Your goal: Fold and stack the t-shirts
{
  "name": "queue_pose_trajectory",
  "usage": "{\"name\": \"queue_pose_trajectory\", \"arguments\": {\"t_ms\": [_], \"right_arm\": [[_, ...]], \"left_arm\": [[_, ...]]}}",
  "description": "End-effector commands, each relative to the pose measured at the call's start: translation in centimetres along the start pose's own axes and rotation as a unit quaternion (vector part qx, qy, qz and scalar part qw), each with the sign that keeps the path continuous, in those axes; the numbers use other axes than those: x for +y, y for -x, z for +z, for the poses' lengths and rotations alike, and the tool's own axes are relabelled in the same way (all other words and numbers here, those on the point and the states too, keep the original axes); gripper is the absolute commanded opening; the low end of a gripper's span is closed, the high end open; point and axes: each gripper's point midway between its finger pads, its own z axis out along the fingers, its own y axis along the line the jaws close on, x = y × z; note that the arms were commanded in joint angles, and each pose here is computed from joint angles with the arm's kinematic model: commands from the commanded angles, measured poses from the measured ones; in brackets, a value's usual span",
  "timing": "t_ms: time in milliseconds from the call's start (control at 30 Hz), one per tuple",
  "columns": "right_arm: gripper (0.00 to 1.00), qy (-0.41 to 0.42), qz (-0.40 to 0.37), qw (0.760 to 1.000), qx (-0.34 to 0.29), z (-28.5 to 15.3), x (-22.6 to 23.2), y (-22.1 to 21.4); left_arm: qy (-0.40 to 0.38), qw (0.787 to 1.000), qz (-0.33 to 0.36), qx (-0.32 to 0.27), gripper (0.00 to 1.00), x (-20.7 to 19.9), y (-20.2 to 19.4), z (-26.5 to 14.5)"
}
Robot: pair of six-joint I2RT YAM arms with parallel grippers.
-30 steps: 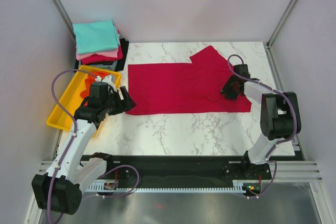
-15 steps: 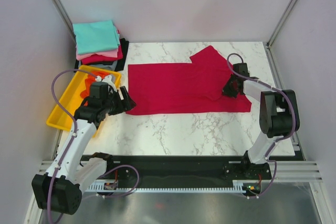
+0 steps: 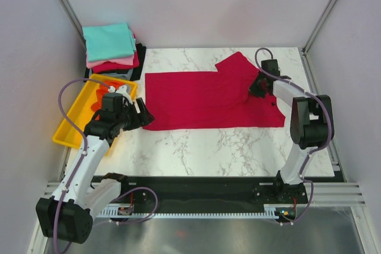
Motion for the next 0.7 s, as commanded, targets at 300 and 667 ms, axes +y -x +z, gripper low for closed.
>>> {"name": "queue_pose_trajectory", "arguments": {"t_ms": [300,667], "right_arm": [[0.76,0.046,-0.037,0.998,-0.031,2.5,7.7,5.6],[0.76,0.080,-0.090,0.983,-0.142,6.1,14.0,15.8]], "left_arm": [[-0.012,1.000,0.024,0.004,0.80,-0.4,-0.3,0.1],[-0.009,1.000,0.024,0.013,0.80,-0.3,-0.6,0.5]]}}
